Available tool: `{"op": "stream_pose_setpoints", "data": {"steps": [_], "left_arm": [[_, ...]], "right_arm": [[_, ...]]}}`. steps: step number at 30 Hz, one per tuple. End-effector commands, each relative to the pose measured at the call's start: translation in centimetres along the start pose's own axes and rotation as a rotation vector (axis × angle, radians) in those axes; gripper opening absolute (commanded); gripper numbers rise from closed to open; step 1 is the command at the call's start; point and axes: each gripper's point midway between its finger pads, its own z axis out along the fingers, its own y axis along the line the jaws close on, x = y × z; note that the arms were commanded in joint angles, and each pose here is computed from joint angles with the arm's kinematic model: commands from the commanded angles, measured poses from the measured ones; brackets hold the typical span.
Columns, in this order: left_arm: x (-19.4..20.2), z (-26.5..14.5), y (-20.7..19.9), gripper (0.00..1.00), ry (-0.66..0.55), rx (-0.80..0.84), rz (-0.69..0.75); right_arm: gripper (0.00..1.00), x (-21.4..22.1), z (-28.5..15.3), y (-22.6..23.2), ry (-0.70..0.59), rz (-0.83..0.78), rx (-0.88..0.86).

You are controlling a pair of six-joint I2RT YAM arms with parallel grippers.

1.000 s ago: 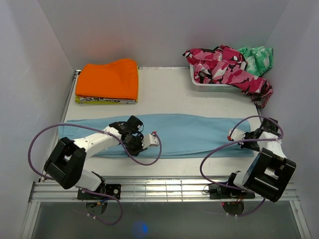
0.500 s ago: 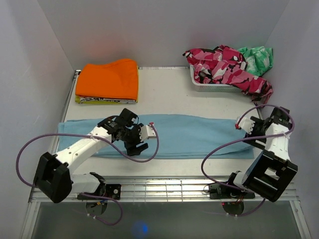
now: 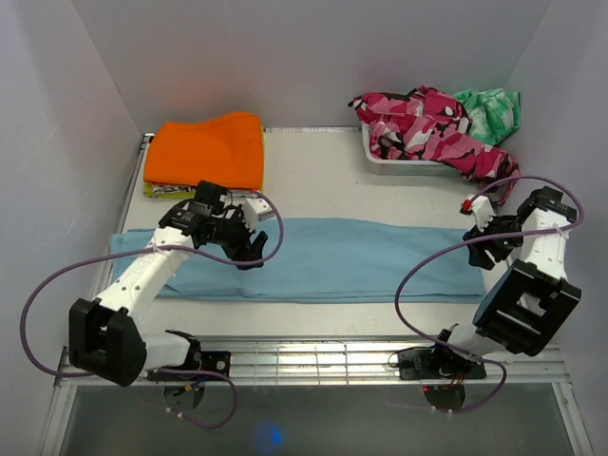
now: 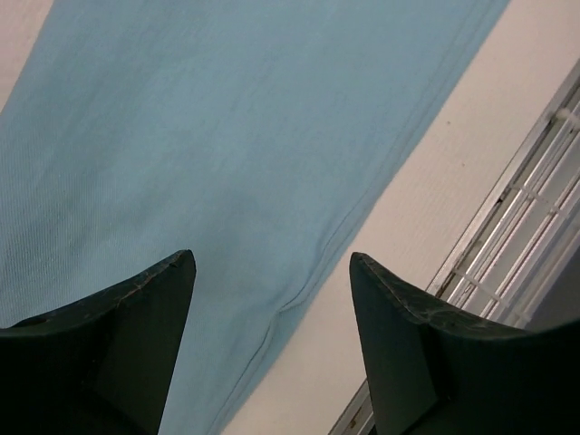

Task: Fold and stack the trousers
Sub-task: Fold the trousers

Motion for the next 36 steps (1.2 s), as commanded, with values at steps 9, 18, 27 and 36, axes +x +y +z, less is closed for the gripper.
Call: {"op": "stream_pose_setpoints", "data": {"steps": [9,18,27,36], "left_arm": [[4.0,2.3,4.3,0.77,0.018,0.006,-0.373],[6.0,1.6,5.0,0.77,0.041,0.001,-0.442],[2.0,-1.1,9.1,0.79,-0.020,-0.110,-0.308],[2.2,0.6,10.1,0.70,0.007,-0.022,-0.164]], "right_arm": [[0.56,1.5,7.4,-2.2,-0.014,0.448,-0.031],[0.51,11.7,8.0,2.6,0.300,0.304,-0.015],[0.52,5.7,3.3,-1.7,0.171,0.055,0.130],[0.51,-9.3,3.2,0.8,-0.101,0.019,-0.006]]}}
